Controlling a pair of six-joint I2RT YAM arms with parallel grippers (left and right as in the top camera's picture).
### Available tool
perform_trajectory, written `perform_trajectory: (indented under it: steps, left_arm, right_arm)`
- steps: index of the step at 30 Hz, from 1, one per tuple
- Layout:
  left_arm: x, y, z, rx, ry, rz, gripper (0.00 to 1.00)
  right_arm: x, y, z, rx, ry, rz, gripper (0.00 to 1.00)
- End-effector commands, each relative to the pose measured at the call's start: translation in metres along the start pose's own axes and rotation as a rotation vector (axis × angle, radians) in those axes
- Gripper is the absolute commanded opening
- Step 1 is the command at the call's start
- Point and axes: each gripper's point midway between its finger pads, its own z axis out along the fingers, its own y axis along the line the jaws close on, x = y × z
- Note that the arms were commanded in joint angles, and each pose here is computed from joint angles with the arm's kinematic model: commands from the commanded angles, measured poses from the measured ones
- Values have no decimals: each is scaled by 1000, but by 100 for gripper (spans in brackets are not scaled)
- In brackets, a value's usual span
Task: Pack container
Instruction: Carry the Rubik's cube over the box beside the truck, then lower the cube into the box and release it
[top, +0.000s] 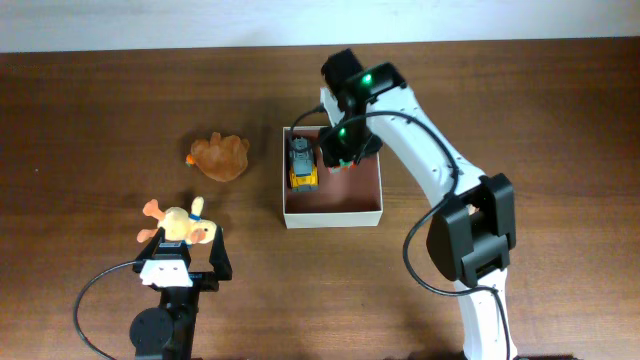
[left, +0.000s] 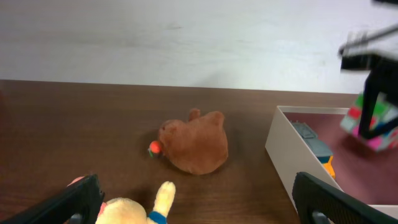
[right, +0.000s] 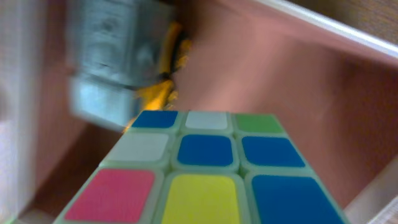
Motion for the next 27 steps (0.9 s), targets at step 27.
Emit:
perform_trajectory:
  steps: [27]
  left_arm:
    - [2,2,0,-8,-1,15,99]
  right_arm:
    - [-25,-52,20,197,-130,110,75]
